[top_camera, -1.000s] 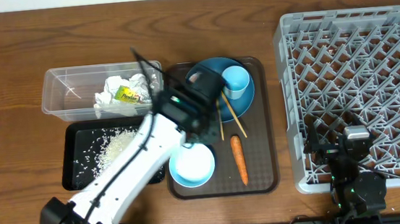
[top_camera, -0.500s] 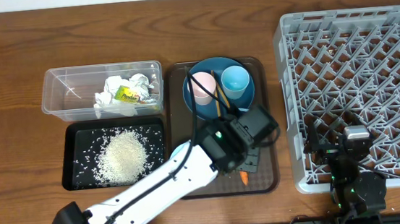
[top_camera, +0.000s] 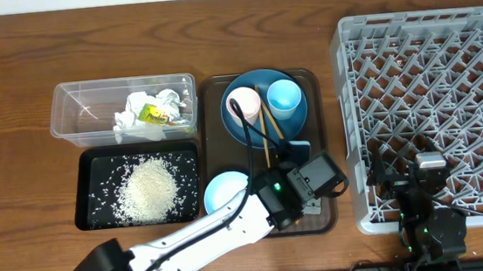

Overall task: Sort waste into correct bins and load items into the dishwasher rack
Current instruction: 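Move left gripper down to the carrot and grasp it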

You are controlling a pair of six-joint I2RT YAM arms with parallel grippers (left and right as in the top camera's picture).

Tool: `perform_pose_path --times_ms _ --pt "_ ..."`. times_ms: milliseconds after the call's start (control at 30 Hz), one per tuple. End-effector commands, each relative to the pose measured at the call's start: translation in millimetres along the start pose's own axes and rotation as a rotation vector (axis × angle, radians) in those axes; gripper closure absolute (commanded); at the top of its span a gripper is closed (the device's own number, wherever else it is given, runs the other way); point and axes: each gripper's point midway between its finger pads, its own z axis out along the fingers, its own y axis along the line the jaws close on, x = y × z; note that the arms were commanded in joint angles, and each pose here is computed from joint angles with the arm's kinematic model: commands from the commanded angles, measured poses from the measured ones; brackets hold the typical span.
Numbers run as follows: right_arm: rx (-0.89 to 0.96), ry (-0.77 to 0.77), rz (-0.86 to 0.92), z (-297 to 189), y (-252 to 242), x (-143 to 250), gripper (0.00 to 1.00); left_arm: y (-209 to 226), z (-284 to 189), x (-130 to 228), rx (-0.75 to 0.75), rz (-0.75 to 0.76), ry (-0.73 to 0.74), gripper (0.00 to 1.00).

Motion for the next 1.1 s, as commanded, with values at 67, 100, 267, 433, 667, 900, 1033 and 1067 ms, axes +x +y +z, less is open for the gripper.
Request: perform_pose_path --times_ms 67,100,267,433,667,900,1033,1067 --pt "0.014 0.004 -0.007 0 -4 1 0.01 12 29 4 -0.061 -0.054 -0.009 0.53" --pt "0.014 0.004 -0.007 0 -3 1 0.01 12 33 5 -0.068 -0.053 -0.005 0.52" --pt "0.014 0.004 -0.007 0 -3 1 0.01 18 59 10 -0.117 -0.045 0.009 0.53" --pt "0.014 0.004 -0.007 0 -3 1 0.01 27 80 14 -0.169 -0.04 0.017 0.52" --pt "0.014 0.004 -0.007 0 -3 1 0.01 36 95 23 -0.214 -0.031 0.048 0.51" --pt "0.014 0.004 -0.007 0 -3 1 0.01 37 96 24 -0.218 -0.03 0.05 0.53" --pt "0.014 0.004 -0.007 0 -3 1 0.01 37 96 24 -0.22 -0.029 0.052 0.62" --pt "0.014 0.004 -0.007 0 -3 1 0.01 38 96 25 -0.222 -0.029 0.054 0.64"
